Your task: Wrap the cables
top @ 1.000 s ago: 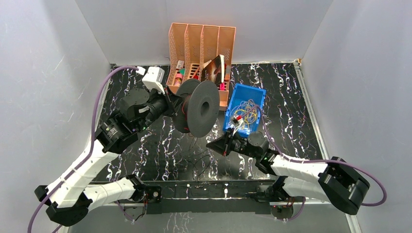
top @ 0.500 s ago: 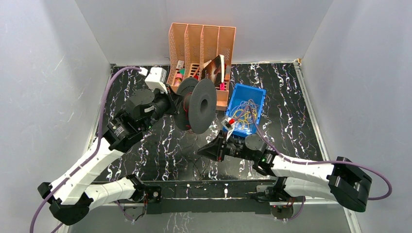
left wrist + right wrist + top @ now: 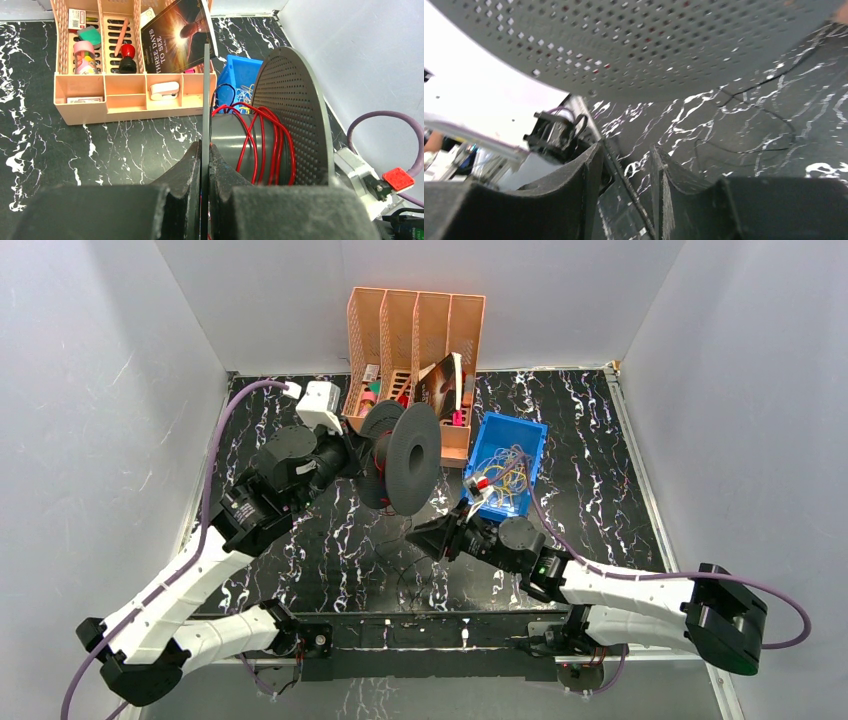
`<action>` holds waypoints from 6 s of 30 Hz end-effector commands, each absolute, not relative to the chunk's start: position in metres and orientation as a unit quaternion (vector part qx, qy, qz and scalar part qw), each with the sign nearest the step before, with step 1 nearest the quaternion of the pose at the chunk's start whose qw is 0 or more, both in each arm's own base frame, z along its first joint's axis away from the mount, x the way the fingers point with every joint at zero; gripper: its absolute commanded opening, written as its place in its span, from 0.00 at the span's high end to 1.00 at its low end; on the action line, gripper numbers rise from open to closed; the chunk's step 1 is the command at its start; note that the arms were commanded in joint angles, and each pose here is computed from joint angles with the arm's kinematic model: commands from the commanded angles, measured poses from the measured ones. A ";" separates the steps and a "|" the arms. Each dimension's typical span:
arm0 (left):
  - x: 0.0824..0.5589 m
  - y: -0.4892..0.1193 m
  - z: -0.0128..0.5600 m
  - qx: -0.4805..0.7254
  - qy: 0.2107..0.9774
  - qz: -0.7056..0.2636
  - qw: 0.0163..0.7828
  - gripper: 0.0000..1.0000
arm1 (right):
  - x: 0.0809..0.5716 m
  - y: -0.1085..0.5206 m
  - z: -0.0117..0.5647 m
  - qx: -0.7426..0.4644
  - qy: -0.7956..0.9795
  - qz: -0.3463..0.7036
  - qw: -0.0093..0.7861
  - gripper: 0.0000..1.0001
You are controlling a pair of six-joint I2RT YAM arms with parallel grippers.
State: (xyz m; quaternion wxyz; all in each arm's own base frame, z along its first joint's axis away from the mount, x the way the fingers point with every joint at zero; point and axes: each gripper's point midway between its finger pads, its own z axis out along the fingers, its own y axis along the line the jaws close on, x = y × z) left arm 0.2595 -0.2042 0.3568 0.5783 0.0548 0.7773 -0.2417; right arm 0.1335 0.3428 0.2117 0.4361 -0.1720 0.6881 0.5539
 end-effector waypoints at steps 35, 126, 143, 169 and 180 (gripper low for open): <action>0.254 -0.192 0.417 -0.011 0.710 -0.305 0.634 1.00 | 0.215 0.371 0.205 -0.105 0.585 0.494 0.635 0.30; 0.269 -0.194 0.264 0.135 0.814 -0.134 0.549 1.00 | 0.113 0.368 0.305 -0.362 0.777 0.441 0.264 0.94; 0.243 -0.218 0.220 0.280 0.829 -0.096 0.475 1.00 | 0.164 0.329 0.278 -0.412 0.812 0.290 0.294 0.91; 0.190 -0.224 0.263 0.341 0.791 -0.210 0.462 1.00 | 0.223 0.267 0.216 -0.266 0.839 0.181 0.439 0.80; 0.180 -0.227 0.310 0.323 0.765 -0.261 0.491 1.00 | 0.230 0.259 0.163 -0.196 0.854 0.232 0.423 0.80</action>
